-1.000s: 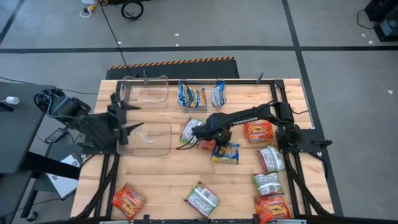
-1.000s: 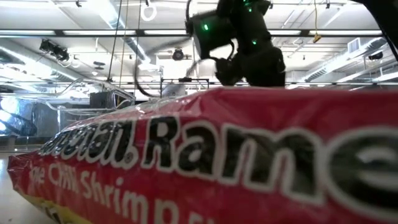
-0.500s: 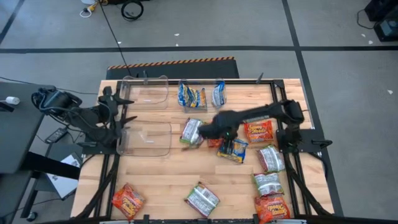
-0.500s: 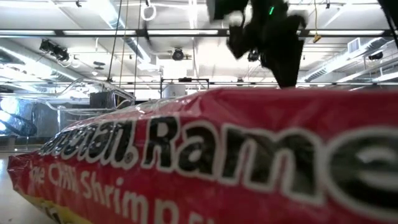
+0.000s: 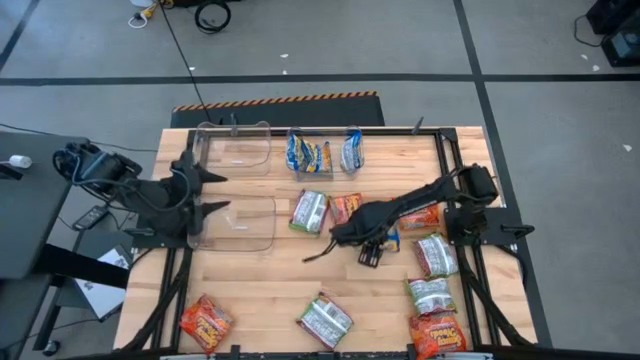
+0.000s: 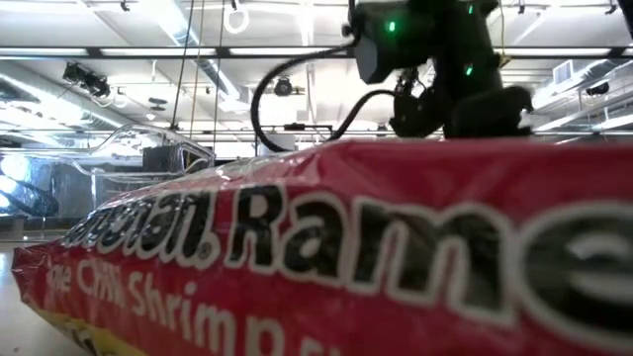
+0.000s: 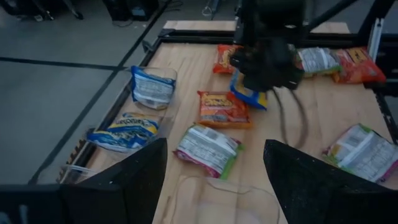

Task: Sort Maruchan noodles
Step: Put the blue noodle pack into the right transparent bin

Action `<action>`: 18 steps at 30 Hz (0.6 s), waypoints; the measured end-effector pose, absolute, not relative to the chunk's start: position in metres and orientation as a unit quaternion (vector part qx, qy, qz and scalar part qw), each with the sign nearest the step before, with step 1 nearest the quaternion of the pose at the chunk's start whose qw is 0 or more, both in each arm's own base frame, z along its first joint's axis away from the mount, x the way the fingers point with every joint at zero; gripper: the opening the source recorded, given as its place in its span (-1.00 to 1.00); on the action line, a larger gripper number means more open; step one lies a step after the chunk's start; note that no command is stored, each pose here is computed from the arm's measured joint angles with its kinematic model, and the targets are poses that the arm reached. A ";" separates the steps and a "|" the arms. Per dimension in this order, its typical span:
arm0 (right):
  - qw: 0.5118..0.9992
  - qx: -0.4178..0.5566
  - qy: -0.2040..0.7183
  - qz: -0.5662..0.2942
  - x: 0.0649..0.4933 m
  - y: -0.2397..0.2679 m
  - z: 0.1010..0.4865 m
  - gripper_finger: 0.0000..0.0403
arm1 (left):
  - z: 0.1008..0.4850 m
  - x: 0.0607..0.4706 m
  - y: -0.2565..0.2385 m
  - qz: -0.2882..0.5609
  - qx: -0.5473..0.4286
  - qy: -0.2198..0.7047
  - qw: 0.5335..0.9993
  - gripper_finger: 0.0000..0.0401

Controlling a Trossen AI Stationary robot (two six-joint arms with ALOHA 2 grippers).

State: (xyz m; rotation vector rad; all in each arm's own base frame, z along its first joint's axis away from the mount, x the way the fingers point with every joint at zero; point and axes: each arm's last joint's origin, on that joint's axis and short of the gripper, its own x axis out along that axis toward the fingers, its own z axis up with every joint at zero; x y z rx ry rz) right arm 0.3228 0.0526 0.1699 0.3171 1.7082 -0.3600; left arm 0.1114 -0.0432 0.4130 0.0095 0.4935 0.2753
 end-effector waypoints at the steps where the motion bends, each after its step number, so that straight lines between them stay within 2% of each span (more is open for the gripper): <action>1: 0.638 0.146 0.740 -0.157 0.322 0.047 0.166 0.23 | 0.412 0.114 -0.045 0.134 0.003 0.247 0.960 0.36; 6: 0.655 0.221 0.710 -0.131 0.314 0.023 0.149 0.23 | 0.408 0.124 -0.052 0.129 -0.014 0.264 0.956 0.36; 8: 0.667 0.218 0.701 -0.130 0.313 0.019 0.151 0.23 | 0.406 0.128 -0.055 0.124 -0.020 0.273 0.954 0.36; 14: 0.749 0.058 0.651 -0.109 0.312 0.039 0.197 0.21 | 0.401 0.137 -0.060 0.121 -0.012 0.289 0.950 0.36; 18: 0.764 -0.059 0.640 -0.057 0.301 0.069 0.209 0.21 | 0.399 0.141 -0.063 0.123 -0.008 0.294 0.948 0.36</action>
